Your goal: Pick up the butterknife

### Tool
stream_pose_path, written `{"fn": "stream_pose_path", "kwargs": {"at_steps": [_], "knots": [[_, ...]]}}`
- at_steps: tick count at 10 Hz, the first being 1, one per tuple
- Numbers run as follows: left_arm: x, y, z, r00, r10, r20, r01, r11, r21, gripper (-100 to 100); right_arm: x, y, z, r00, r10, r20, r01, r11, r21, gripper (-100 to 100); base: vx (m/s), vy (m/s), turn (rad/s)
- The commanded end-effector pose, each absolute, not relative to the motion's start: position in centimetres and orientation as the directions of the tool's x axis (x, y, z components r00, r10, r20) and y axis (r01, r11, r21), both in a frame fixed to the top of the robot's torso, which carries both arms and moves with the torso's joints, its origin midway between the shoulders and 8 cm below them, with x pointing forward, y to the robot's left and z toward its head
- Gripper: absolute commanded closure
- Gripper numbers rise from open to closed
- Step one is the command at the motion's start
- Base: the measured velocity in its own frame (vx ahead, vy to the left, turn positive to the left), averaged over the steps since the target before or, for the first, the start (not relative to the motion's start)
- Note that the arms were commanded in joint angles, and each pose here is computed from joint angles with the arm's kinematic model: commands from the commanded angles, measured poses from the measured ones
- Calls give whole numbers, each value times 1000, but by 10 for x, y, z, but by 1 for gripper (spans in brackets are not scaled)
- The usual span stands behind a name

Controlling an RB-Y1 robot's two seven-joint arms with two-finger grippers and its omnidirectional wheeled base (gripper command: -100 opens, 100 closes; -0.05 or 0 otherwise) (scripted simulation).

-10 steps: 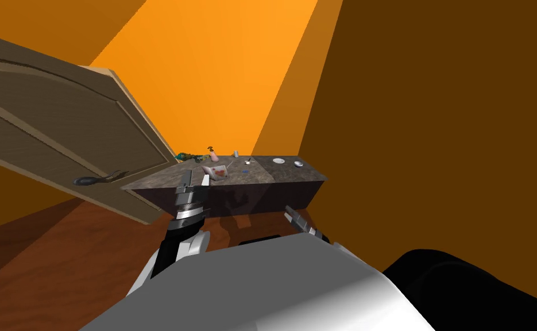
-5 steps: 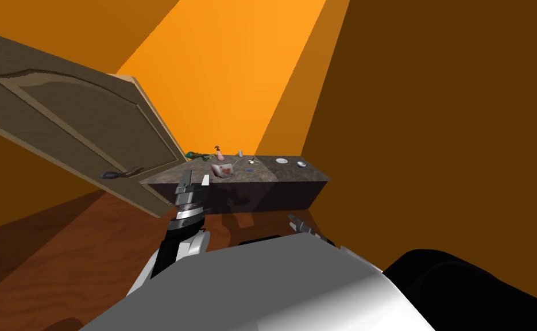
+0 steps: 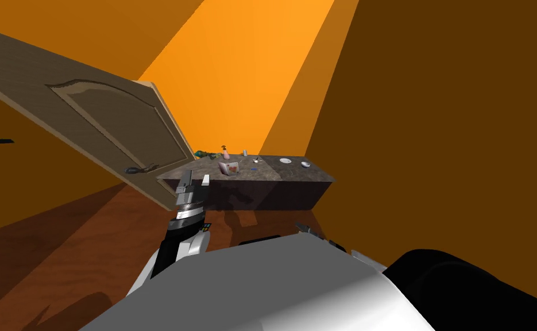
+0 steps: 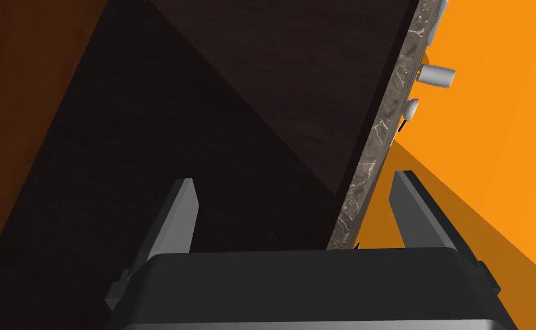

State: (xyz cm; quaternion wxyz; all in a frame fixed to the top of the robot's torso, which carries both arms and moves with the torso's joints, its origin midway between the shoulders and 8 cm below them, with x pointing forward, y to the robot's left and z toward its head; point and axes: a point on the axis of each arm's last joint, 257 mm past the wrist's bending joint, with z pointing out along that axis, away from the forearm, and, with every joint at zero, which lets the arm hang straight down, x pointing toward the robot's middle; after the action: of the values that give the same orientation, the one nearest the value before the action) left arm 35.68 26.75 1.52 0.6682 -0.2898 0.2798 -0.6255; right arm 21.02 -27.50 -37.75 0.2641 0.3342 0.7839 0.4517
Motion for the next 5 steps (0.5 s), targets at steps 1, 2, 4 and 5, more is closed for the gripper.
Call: {"fn": "stream_pose_path", "kwargs": {"at_steps": [1, 2, 4, 5], "knots": [[357, 268, 15, 61, -998, -11, 674, 49, -737, 0, 190, -302, -399, -642, 759, -108, 355, 420, 835, -100, -29, 70, 133], [357, 268, 15, 61, -998, -11, 674, 49, -737, 0, 188, -310, -399, -655, 746, -121, 353, 444, 824, -100, -22, 54, 93], [357, 268, 15, 61, -998, -11, 674, 50, -737, 0, 172, -339, -413, -663, 738, -126, 403, 494, 771, -100, -13, 26, 111], [357, 268, 15, 61, -998, -11, 674, 49, -737, 0, 171, -347, -413, -670, 730, -136, 404, 513, 757, -100, -14, 33, 89]]}}
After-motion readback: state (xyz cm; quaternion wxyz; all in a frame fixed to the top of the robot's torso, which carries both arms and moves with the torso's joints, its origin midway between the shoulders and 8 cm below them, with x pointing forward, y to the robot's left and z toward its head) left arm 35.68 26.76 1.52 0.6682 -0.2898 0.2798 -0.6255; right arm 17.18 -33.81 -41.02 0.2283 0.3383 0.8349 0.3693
